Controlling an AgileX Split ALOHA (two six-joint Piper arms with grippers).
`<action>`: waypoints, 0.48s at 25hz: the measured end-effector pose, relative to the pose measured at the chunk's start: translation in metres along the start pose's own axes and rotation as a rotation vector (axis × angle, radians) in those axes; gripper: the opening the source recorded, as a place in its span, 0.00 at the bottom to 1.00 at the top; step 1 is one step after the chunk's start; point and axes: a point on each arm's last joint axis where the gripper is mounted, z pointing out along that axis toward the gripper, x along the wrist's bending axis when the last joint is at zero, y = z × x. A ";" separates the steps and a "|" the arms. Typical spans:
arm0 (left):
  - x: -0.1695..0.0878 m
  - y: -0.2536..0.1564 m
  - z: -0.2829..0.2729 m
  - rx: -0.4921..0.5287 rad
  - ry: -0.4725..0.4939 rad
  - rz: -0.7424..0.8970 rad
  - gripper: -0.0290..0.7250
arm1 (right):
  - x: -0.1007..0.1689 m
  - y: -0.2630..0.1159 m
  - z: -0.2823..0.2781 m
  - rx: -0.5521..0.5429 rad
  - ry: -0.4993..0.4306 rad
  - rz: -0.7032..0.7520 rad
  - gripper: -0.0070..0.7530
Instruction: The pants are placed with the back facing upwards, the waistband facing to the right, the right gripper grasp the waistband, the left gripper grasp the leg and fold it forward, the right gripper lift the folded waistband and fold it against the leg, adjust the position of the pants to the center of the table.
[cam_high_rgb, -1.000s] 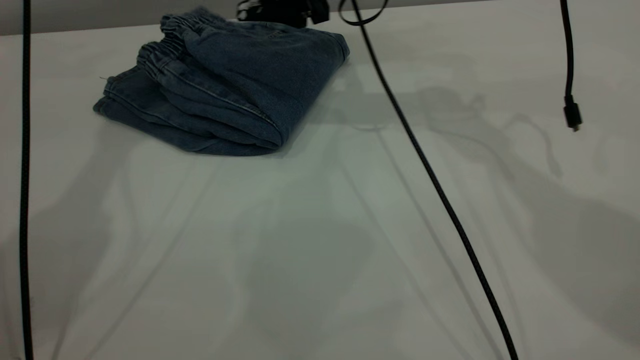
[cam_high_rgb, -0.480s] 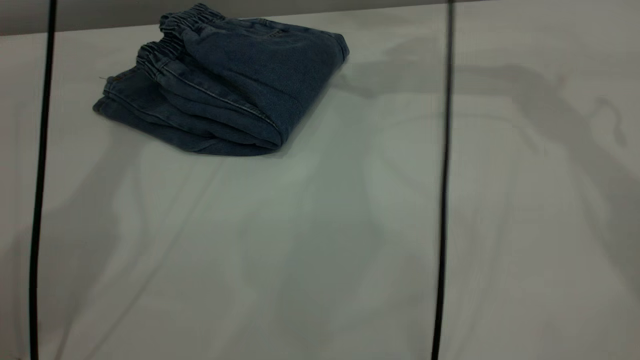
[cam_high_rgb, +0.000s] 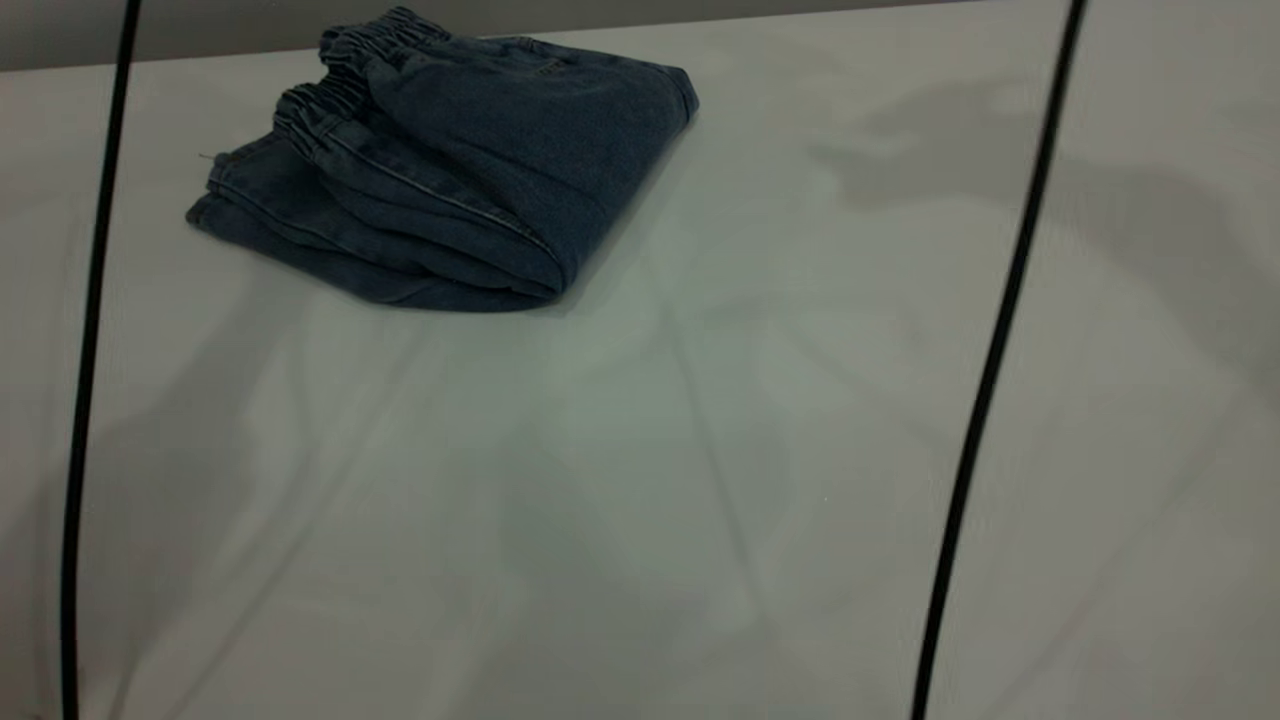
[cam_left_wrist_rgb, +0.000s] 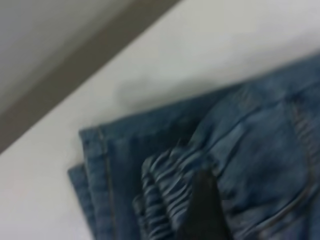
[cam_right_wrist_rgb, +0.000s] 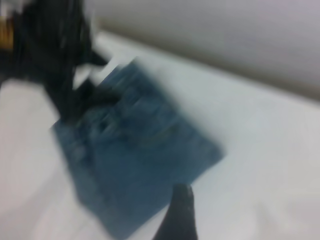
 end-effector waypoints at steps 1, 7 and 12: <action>0.000 -0.006 0.007 0.039 0.005 0.025 0.71 | 0.001 0.004 -0.012 -0.025 -0.037 -0.008 0.78; -0.003 -0.044 0.049 0.254 -0.025 0.198 0.71 | 0.002 0.007 -0.033 -0.064 -0.095 -0.030 0.78; -0.014 -0.058 0.070 0.272 -0.145 0.298 0.71 | 0.001 0.008 -0.033 -0.066 -0.096 -0.029 0.78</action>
